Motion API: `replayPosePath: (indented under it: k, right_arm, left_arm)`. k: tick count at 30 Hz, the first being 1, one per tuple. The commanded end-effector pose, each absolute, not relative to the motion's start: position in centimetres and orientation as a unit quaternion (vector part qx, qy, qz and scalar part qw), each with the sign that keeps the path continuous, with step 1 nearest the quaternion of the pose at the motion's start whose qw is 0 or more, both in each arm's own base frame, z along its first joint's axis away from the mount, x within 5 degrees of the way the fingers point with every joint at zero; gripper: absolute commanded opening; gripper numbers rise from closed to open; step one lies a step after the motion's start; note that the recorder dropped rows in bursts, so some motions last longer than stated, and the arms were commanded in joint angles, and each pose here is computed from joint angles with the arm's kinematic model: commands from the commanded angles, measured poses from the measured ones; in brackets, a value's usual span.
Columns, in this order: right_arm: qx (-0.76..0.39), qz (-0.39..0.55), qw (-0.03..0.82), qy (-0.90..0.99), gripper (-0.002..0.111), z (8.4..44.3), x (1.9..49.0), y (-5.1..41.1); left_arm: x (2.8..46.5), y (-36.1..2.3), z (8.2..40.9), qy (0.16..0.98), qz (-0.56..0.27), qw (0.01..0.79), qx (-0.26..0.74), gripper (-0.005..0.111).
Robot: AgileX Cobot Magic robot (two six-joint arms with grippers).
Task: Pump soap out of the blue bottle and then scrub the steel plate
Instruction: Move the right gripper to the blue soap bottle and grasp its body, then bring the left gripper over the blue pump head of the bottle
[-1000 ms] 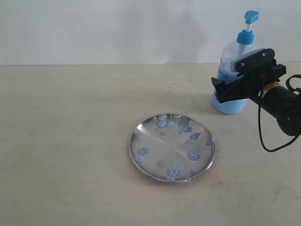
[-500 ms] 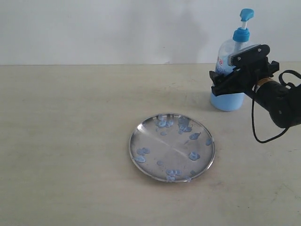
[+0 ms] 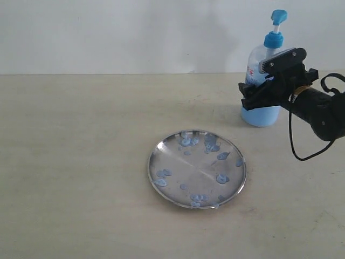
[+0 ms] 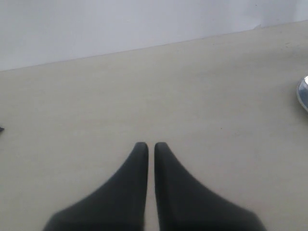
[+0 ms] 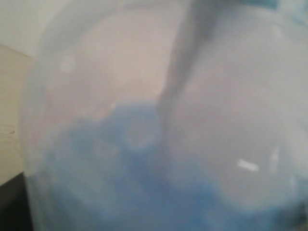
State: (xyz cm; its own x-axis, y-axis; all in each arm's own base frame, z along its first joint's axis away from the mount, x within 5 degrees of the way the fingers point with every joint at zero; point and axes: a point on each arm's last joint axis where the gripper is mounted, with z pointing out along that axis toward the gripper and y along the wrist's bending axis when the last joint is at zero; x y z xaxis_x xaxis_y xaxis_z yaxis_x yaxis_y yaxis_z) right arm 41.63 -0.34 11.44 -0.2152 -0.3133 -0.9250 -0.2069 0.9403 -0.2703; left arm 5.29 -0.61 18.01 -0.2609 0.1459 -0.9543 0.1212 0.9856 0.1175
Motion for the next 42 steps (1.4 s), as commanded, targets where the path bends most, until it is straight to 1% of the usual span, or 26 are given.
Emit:
replayPosePath:
  k: [1, 5, 12, 17, 19, 22, 23, 24, 25, 26, 30, 33, 35, 37, 40, 42]
  right_arm:
    - [-0.247, -0.044, 0.551, 0.796, 0.0, 11.1, 39.4, 0.3]
    - [-0.275, -0.039, 0.548, 0.789, 0.0, 11.3, 38.4, 0.7]
    - [-0.278, -0.015, 0.537, 0.796, 0.0, 10.3, 37.0, 1.1]
    - [-0.245, 0.021, 0.546, 0.801, 0.0, 10.4, 36.9, 1.3]
    - [-0.239, 0.025, 0.546, 0.803, 0.0, 10.4, 36.9, 1.3]
    - [-0.238, 0.026, 0.545, 0.804, 0.0, 10.4, 36.8, 1.3]
    - [-0.239, 0.026, 0.544, 0.804, 0.0, 10.4, 36.8, 1.3]
    - [-0.239, 0.026, 0.544, 0.804, 0.0, 10.4, 36.8, 1.3]
    - [-0.243, 0.027, 0.544, 0.803, 0.0, 10.3, 36.8, 1.4]
    - [-0.253, 0.028, 0.541, 0.801, 0.0, 10.3, 36.8, 1.5]
    - [-0.299, 0.012, 0.532, 0.792, 0.0, 10.1, 36.6, 1.6]
    - [-0.339, -0.002, 0.52, 0.784, 0.0, 9.9, 36.4, 1.7]
    - [-0.352, -0.011, 0.517, 0.78, 0.0, 9.8, 36.4, 1.7]
    - [-0.36, -0.017, 0.515, 0.777, 0.0, 9.8, 36.4, 1.7]
    - [-0.368, -0.022, 0.515, 0.774, 0.0, 9.8, 36.4, 1.7]
    - [-0.368, -0.022, 0.515, 0.774, 0.0, 9.8, 36.4, 1.7]
  left_arm:
    - [5.3, -0.6, 18.1, 0.79, 0.009, 0.607, 0.084, 0.004]
    - [5.3, -0.6, 18.1, 0.79, 0.009, 0.607, 0.084, 0.004]
    - [5.3, -0.6, 18.1, 0.79, 0.009, 0.607, 0.084, 0.004]
    - [5.3, -0.6, 18.1, 0.79, 0.011, 0.607, 0.086, 0.004]
    - [5.3, -0.5, 18.1, 0.785, 0.05, 0.604, 0.126, 0.004]
    - [5.3, -0.5, 18.2, 0.781, 0.06, 0.607, 0.134, 0.004]
    - [5.4, -0.6, 18.6, 0.771, 0.041, 0.625, 0.115, 0.004]
    - [5.5, -0.7, 18.9, 0.762, 0.002, 0.643, 0.077, 0.004]
    - [5.5, -1.0, 19.6, 0.742, -0.114, 0.66, -0.033, 0.004]
    - [5.5, -1.1, 19.8, 0.727, -0.192, 0.651, -0.103, 0.004]
    - [5.5, -1.5, 20.1, 0.699, -0.294, 0.625, -0.184, 0.004]
    - [5.6, -1.0, 20.6, 0.676, -0.286, 0.65, -0.197, 0.004]
    - [5.6, -1.0, 20.7, 0.675, -0.279, 0.655, -0.193, 0.004]
    - [5.5, -1.0, 21.6, 0.672, -0.278, 0.662, -0.183, 0.004]
    - [6.6, -1.2, 23.1, 0.709, -0.244, 0.643, -0.155, 0.004]
    - [8.0, -1.6, 23.9, 0.752, -0.225, 0.606, -0.131, 0.004]
